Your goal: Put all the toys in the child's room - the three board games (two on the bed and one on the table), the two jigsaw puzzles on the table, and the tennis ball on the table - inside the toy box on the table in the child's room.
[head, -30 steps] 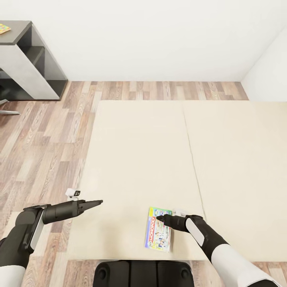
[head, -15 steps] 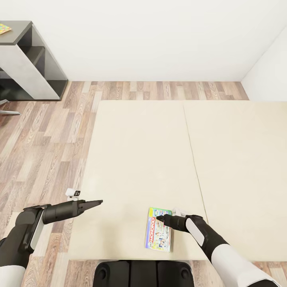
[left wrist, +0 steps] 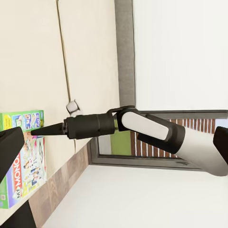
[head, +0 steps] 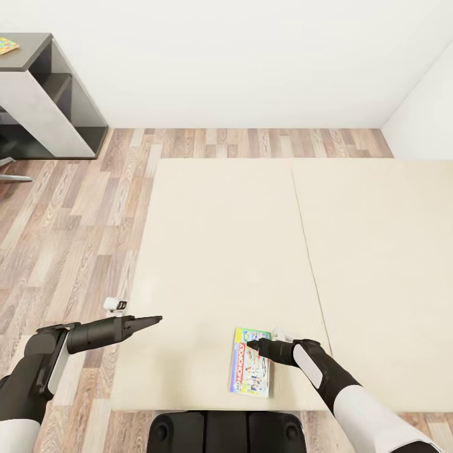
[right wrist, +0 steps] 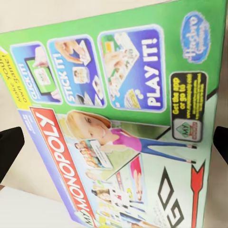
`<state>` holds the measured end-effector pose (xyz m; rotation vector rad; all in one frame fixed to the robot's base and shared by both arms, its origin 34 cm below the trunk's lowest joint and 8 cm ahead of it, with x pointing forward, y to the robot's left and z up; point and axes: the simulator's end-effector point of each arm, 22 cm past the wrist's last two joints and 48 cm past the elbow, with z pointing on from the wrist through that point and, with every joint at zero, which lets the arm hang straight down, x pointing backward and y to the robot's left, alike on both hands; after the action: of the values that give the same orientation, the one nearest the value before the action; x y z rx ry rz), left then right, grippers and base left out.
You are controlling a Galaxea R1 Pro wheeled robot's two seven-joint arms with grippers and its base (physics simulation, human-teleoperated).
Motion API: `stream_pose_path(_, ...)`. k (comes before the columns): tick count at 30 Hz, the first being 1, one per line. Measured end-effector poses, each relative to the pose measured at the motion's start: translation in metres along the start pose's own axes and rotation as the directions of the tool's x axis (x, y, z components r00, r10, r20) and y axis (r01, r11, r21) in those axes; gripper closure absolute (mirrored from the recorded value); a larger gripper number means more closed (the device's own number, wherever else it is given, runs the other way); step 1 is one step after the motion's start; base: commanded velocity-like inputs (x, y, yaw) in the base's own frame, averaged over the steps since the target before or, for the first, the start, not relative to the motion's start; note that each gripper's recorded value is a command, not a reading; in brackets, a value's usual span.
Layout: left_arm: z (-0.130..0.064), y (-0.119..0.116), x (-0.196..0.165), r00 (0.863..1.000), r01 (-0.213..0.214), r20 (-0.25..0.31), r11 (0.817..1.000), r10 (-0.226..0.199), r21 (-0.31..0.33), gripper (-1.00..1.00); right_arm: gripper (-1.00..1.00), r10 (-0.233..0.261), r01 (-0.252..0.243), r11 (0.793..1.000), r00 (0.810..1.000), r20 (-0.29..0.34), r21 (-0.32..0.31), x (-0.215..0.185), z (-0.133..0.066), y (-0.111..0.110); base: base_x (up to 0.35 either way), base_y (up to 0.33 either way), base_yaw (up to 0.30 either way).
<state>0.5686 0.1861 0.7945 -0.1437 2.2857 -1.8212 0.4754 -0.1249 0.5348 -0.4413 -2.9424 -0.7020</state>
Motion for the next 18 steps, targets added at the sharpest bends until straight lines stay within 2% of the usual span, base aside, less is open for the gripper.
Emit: stream_pose_path(18,0.0000,-0.0001,0.0000,1.000,0.001,0.000,1.000,-0.001,0.000,-1.00,-1.00,-0.001,0.001,1.000,1.000,0.000,0.001,0.0000,0.0000,-0.0003,0.000,0.054,0.000)
